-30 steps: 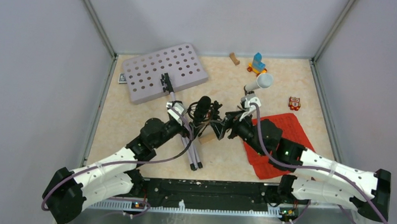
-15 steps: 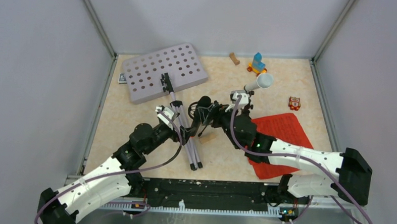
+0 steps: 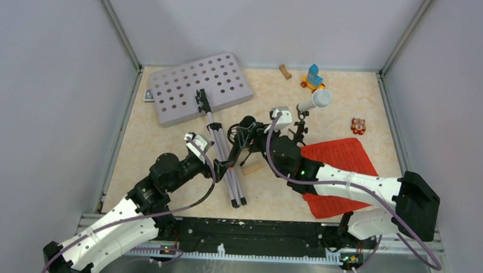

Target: Pack up the instrument practice props

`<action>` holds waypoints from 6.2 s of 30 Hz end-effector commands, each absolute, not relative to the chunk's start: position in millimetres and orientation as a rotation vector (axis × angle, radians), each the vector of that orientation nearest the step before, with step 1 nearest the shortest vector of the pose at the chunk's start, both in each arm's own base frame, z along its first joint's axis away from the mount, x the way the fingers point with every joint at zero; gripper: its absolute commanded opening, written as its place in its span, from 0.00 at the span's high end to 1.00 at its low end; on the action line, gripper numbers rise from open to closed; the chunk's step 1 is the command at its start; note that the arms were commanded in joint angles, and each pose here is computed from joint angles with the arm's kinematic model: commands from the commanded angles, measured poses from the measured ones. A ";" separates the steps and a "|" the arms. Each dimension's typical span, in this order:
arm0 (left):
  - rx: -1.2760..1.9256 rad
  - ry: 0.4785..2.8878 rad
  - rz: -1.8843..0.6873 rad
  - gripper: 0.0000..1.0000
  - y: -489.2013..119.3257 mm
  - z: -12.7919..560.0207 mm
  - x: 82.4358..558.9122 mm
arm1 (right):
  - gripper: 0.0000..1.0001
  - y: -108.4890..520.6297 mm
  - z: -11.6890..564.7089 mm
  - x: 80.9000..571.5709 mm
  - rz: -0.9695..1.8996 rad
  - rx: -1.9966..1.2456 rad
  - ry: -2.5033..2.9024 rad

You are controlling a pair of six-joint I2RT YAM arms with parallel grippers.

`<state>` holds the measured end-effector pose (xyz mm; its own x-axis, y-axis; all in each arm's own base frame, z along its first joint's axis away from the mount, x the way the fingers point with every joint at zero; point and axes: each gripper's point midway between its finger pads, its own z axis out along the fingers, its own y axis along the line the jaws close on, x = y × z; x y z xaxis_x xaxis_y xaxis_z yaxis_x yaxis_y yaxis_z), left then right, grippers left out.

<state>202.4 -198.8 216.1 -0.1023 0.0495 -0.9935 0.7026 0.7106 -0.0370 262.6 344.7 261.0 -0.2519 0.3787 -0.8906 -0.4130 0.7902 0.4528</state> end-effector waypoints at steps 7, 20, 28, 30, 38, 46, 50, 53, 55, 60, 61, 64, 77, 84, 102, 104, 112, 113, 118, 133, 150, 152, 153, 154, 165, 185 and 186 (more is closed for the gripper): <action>0.631 1.562 -0.635 0.01 -200.7 227.7 199.4 | 0.68 343.8 330.4 262.6 0.777 -0.043 1.511; 0.679 1.317 -0.710 0.01 -205.8 293.1 180.7 | 0.81 316.8 401.5 256.4 0.752 -0.050 1.388; 0.728 1.016 -0.591 0.01 -212.0 374.3 188.5 | 0.98 296.6 459.2 249.1 0.747 -0.042 1.343; 0.733 1.001 -0.556 0.01 -217.8 388.4 199.2 | 1.00 291.0 470.7 244.8 0.761 -0.039 1.333; 0.694 1.038 -0.583 0.01 -243.9 422.0 230.6 | 1.00 307.2 495.7 208.9 0.954 -0.218 1.340; 0.703 1.070 -0.712 0.23 -254.6 420.9 219.0 | 1.00 327.0 498.8 190.0 1.067 -0.329 1.356; 0.689 1.112 -0.753 0.38 -248.7 416.5 209.4 | 1.00 331.6 485.1 193.0 1.046 -0.339 1.404; 0.659 1.171 -0.788 0.54 -242.1 409.9 202.9 | 0.98 331.8 478.6 196.4 1.026 -0.334 1.426; 0.610 1.243 -0.808 0.60 -235.9 402.5 202.1 | 0.94 332.4 474.5 197.6 1.014 -0.338 1.440; 0.364 1.530 -0.789 0.70 -205.3 364.0 209.1 | 0.61 325.8 462.4 197.4 0.975 -0.353 1.482; 0.297 1.571 -0.789 0.74 -197.5 356.5 208.7 | 0.55 322.5 458.1 197.5 0.962 -0.350 1.494; 0.043 1.620 -0.797 0.87 -166.0 338.1 204.5 | 0.48 308.7 446.8 198.0 0.929 -0.323 1.516; -0.667 1.862 -0.642 0.95 -112.5 198.8 213.7 | 0.47 267.1 404.2 193.4 0.868 -0.210 1.624; -0.703 1.912 -0.528 0.96 -120.1 162.0 234.6 | 0.47 257.4 390.2 189.3 0.878 -0.176 1.652; -0.431 2.047 -0.549 0.96 -135.9 113.0 318.3 | 0.47 247.0 377.2 180.3 0.862 -0.219 1.690; -0.433 2.052 -0.543 0.96 -137.3 111.0 323.1 | 0.47 246.0 375.1 180.4 0.858 -0.217 1.693; -0.490 2.098 -0.481 0.62 -133.2 88.6 330.5 | 0.47 241.5 371.5 179.6 0.854 -0.203 1.701; -0.496 2.102 -0.469 0.61 -131.7 86.5 330.9 | 0.47 240.6 372.2 179.3 0.853 -0.202 1.700; -0.534 2.110 -0.408 0.50 -123.2 76.4 332.5 | 0.47 234.4 376.9 178.0 0.849 -0.194 1.694; -0.535 2.070 -0.376 0.24 -111.8 96.8 325.9 | 0.44 191.6 351.4 164.5 0.720 -0.308 1.693; -0.306 1.724 -0.433 0.01 -87.6 246.7 282.0 | 0.29 156.6 287.2 253.1 0.425 -0.117 1.678; -0.239 1.669 -0.461 0.01 -92.5 263.1 279.1 | 0.29 157.5 295.7 262.7 0.435 -0.129 1.604; -0.198 1.647 -0.483 0.01 -97.0 270.2 277.2 | 0.29 159.3 302.3 265.4 0.430 -0.147 1.556; -0.166 1.619 -0.493 0.01 -99.6 278.1 276.3 | 0.29 160.7 308.0 267.9 0.428 -0.157 1.510; 0.313 1.417 -0.656 0.01 -163.1 333.9 269.9 | 0.34 141.7 347.8 295.1 0.281 -0.036 1.235; 0.517 1.458 -0.857 0.01 -314.4 338.1 282.2 | 0.92 165.1 392.1 317.6 0.276 -0.193 1.097; 0.525 1.461 -0.865 0.01 -323.1 337.0 283.6 | 0.99 164.5 392.6 317.4 0.271 -0.197 1.098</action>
<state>273.8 -299.7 310.7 -0.1416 -0.1165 -0.9830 0.7596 0.6240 -0.1834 324.0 165.0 341.6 0.3132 0.0873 -0.9457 -0.2916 0.9565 -0.0083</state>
